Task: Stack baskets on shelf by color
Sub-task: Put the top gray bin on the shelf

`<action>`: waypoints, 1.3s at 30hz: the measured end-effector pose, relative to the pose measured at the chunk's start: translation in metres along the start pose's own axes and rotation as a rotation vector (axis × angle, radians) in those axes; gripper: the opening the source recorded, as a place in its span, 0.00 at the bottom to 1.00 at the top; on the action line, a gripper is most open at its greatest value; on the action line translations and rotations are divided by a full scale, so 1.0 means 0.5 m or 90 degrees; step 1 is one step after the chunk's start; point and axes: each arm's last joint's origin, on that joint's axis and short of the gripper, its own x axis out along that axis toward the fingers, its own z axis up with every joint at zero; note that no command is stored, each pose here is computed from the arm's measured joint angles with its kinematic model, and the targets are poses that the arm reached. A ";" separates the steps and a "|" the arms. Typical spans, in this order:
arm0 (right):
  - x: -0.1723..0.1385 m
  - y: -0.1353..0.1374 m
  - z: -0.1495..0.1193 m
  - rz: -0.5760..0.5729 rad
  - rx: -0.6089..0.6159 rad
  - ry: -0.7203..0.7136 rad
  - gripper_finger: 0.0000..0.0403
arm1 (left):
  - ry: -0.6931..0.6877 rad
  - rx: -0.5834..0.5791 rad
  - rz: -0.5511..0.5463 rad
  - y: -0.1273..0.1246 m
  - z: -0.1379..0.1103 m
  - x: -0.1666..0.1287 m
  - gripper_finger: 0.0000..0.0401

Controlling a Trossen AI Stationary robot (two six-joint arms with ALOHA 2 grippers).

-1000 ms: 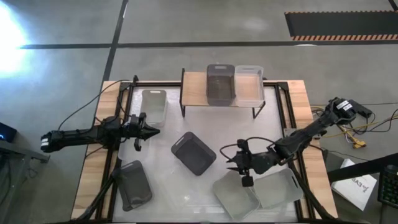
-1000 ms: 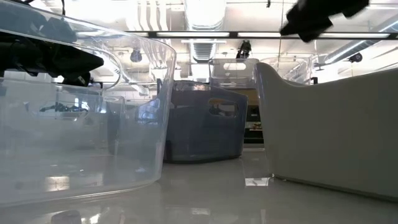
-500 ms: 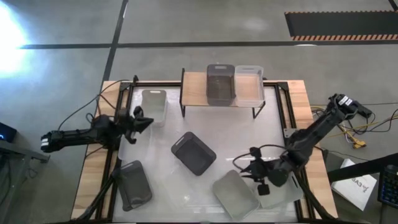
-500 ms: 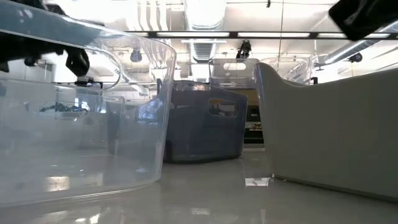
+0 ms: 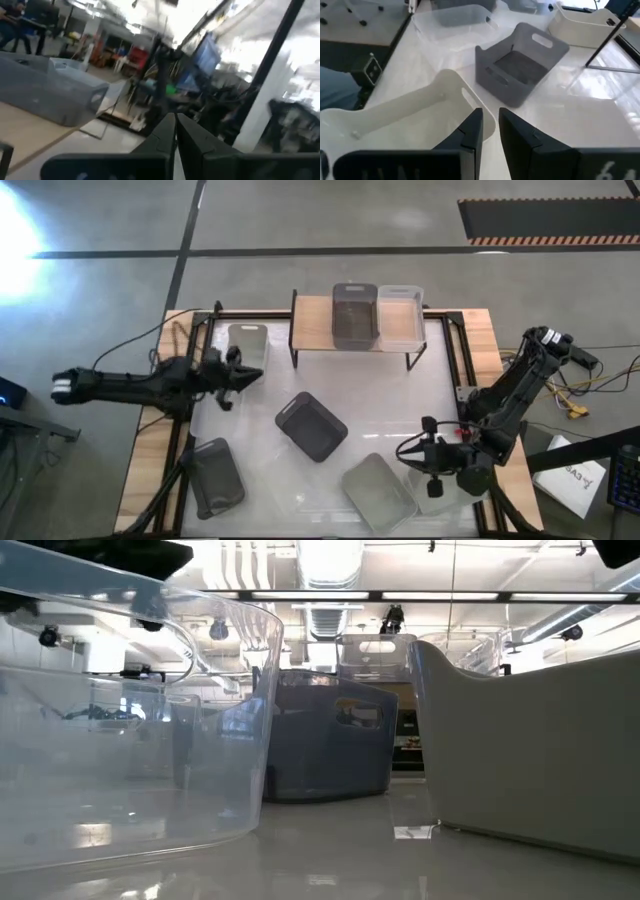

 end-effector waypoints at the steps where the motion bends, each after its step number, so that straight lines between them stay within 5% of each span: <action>1: 0.003 0.002 -0.002 -0.002 -0.004 0.003 0.13 | 0.024 0.022 0.008 -0.003 0.003 0.016 0.00; 5: 0.013 0.008 -0.012 -0.010 -0.020 0.021 0.13 | 0.151 0.104 0.040 -0.017 0.018 0.087 0.00; 11: 0.016 -0.001 -0.037 -0.043 -0.002 0.080 0.13 | 0.446 0.142 0.201 -0.024 0.039 0.173 0.00; 17: 0.008 -0.001 -0.048 -0.047 0.007 0.097 0.13 | 0.648 0.232 0.226 -0.045 0.011 0.249 0.00; 24: -0.006 0.012 -0.054 -0.026 0.010 0.094 0.13 | 0.853 0.217 0.479 -0.035 -0.008 0.244 0.00; 32: -0.013 0.018 -0.060 -0.018 -0.003 0.091 0.13 | 0.830 0.118 0.619 0.001 0.013 0.172 0.11; 39: -0.010 0.014 -0.071 -0.025 -0.014 0.096 0.13 | 0.596 -0.012 0.759 0.098 0.054 0.093 0.40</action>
